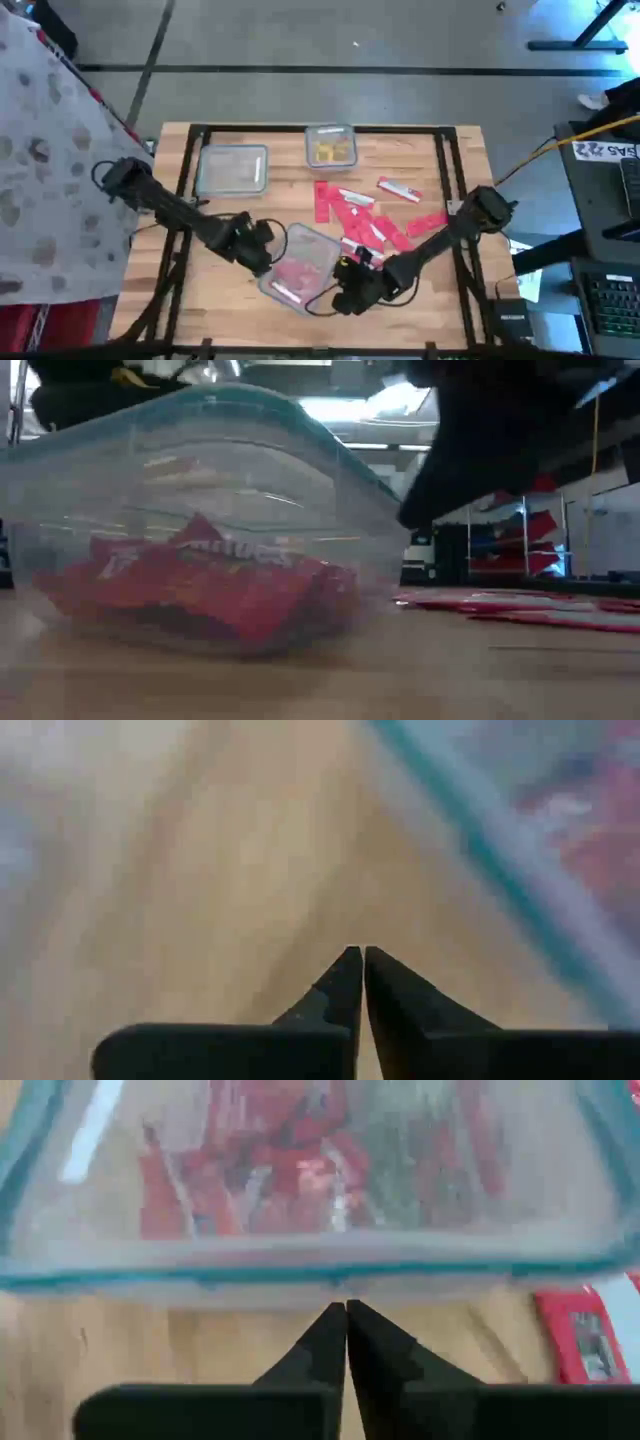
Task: Sort candy
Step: Move the rectangular transparent bin
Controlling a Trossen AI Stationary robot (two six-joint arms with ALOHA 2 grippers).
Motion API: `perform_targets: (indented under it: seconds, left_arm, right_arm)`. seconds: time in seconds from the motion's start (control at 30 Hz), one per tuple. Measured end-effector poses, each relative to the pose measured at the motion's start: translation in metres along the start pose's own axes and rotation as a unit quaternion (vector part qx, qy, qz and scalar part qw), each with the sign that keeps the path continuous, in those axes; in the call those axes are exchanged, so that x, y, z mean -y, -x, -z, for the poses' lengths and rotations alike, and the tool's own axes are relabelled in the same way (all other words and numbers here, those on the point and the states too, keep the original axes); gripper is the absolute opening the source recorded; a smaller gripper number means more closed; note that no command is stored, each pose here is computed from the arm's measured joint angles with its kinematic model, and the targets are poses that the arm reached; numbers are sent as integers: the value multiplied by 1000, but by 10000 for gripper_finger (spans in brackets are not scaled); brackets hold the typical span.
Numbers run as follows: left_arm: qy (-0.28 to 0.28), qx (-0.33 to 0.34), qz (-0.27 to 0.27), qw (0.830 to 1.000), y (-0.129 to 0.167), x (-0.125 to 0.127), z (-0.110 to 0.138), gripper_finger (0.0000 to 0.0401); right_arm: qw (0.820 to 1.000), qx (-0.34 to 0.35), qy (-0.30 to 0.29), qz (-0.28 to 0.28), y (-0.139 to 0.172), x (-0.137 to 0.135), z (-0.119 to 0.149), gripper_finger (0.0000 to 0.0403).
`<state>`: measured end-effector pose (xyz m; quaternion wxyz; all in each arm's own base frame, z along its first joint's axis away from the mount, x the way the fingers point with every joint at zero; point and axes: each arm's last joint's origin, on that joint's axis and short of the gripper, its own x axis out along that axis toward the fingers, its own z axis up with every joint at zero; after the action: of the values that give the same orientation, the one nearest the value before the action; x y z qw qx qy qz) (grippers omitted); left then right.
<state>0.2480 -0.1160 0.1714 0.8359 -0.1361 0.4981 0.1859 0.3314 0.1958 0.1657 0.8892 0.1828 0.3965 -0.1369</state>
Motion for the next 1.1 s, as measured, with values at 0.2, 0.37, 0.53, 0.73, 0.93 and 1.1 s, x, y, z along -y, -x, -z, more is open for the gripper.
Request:
perform_targets:
  seconds: [0.2,0.37,0.53,0.73,0.93,1.1]
  left_arm:
    - [7,30,39,999,-20,10,0,0]
    - [13,22,43,999,-23,11,1,0]
    - [22,32,61,997,-23,14,-2,0]
    - [39,46,108,992,-24,16,-15,0]
    - [53,63,96,992,-29,7,-28,0]
    - [47,63,84,993,-31,1,-32,0]
  right_arm:
    - [1000,-23,11,0,-4,7,-5,1]
    - [999,-16,14,36,-5,14,-7,1]
    - [998,-25,11,56,-1,19,-7,0]
    - [996,-43,21,76,12,27,-9,0]
    - [992,-62,21,105,18,35,-11,0]
    - [989,-76,24,126,17,44,-14,0]
